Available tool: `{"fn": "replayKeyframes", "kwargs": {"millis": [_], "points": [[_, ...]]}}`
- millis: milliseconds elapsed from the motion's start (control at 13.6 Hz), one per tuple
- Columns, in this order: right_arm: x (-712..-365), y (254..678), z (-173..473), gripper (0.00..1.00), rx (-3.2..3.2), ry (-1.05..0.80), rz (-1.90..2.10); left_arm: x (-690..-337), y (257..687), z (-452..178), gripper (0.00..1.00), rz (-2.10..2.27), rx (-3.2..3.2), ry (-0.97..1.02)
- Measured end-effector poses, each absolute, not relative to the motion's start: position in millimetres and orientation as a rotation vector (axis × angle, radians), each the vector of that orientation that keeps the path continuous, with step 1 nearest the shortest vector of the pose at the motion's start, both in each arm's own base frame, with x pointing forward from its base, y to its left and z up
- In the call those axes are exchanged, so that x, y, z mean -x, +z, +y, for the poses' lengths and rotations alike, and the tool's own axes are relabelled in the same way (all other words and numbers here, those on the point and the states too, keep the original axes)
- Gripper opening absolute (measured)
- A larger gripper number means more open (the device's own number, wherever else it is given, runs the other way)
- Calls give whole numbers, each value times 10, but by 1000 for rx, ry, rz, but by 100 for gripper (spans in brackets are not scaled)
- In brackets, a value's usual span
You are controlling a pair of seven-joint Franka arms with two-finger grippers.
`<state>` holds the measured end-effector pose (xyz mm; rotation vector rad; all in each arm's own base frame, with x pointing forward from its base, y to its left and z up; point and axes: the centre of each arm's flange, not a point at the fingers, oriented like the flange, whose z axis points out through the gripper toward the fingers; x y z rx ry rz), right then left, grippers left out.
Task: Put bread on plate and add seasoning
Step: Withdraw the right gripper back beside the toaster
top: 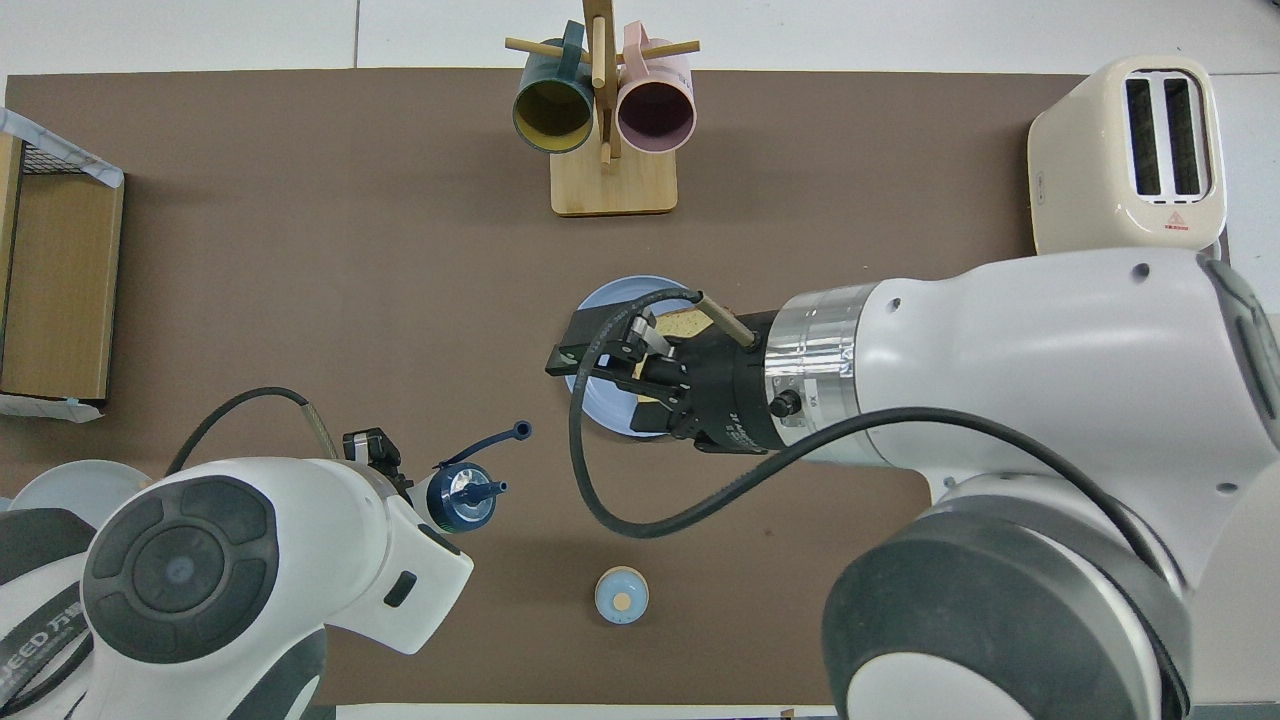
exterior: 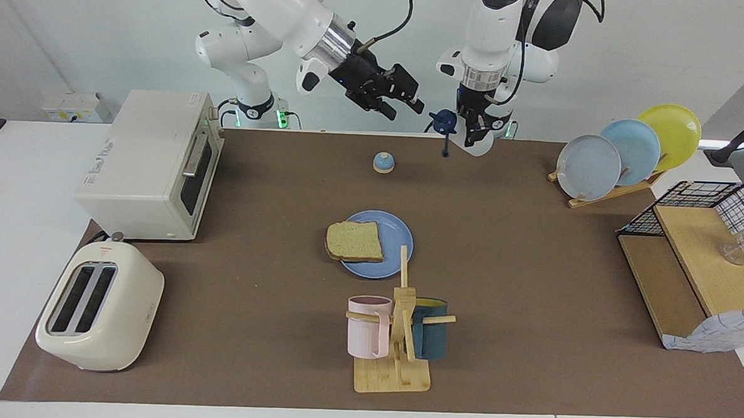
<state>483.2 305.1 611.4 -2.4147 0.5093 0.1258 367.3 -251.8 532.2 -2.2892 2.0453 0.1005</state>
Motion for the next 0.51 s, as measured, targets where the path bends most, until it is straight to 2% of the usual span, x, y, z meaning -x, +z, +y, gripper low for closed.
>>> {"fn": "replayKeyframes", "kwargs": {"millis": [73,293,513], "points": [[-4850,6060,2963,100,2519,73,430,-3691,5347,-2513,45,2033,2277,90],[-5037,5973,2438,100,2745,-26,269,-3813,5461,-2550,45,1965,2245,43],[-5323,6168,1566,100,2906,-54,248,-4011,5358,-2907,45,1843,2182,51]]}}
